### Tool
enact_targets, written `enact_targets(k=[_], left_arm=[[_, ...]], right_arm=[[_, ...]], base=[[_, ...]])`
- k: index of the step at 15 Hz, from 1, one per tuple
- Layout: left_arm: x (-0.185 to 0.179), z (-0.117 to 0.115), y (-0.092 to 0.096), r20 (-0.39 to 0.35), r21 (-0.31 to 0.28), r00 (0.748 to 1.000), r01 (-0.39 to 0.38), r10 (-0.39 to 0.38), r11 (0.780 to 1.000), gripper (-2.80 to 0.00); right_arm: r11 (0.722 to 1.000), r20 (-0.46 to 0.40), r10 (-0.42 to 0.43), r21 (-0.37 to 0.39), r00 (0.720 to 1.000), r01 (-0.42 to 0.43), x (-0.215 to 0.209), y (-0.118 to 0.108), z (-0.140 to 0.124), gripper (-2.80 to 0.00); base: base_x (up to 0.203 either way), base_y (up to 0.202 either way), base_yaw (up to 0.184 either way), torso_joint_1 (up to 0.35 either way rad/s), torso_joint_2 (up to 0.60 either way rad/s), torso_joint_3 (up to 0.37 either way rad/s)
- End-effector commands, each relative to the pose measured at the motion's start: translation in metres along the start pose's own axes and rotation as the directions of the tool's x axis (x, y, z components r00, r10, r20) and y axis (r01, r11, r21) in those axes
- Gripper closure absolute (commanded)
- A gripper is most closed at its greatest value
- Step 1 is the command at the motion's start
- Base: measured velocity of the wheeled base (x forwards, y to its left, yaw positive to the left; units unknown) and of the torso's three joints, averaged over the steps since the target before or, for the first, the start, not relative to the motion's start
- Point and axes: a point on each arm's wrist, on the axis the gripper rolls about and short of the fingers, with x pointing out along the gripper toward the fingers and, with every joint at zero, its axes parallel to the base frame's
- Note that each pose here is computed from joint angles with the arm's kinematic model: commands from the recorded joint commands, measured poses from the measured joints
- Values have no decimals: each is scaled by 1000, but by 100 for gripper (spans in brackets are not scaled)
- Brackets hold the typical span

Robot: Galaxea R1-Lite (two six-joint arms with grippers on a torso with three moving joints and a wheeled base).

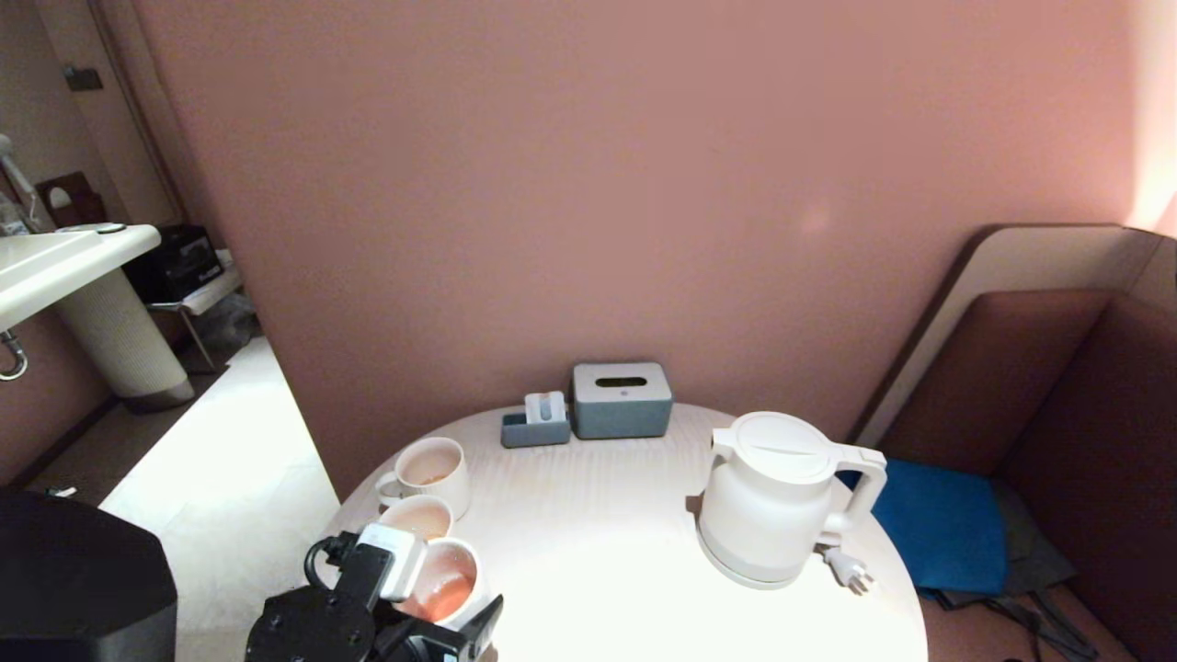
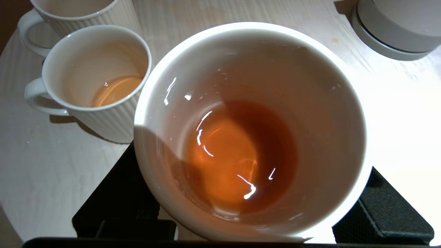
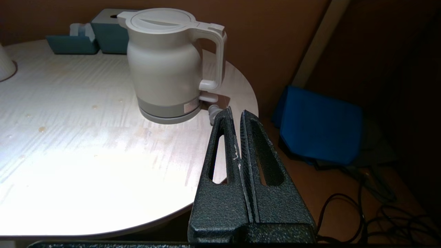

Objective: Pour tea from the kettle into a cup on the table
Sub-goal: Pour water into another cup

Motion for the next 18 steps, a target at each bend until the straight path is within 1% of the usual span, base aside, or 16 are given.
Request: enact_targets(k=[1,3,6,15,18], left_arm=[[-8,10,2,68,-30,998,8,-6,1000,0],[-11,18,12,104,-42,994,-29,33,999,0],[-11,25,27,126,-28,987,-100,103,995,0],[-7,34,86,122,-40,971,-201,205,979,0],[-10,35,113,118,-41,962,-243,246,969,0]], right_arm=[[1000,-1,0,0,1000,0,0,0,0,0],[1000,-1,0,0,1000,0,0,0,0,0],[1000,-1,0,0,1000,0,0,0,0,0],[1000,-1,0,0,1000,0,0,0,0,0],[1000,-1,0,0,1000,0,0,0,0,0]], base=[[0,0,0,0,0,0],[0,0,0,0,0,0],[0,0,0,0,0,0],[0,0,0,0,0,0],[0,0,0,0,0,0]])
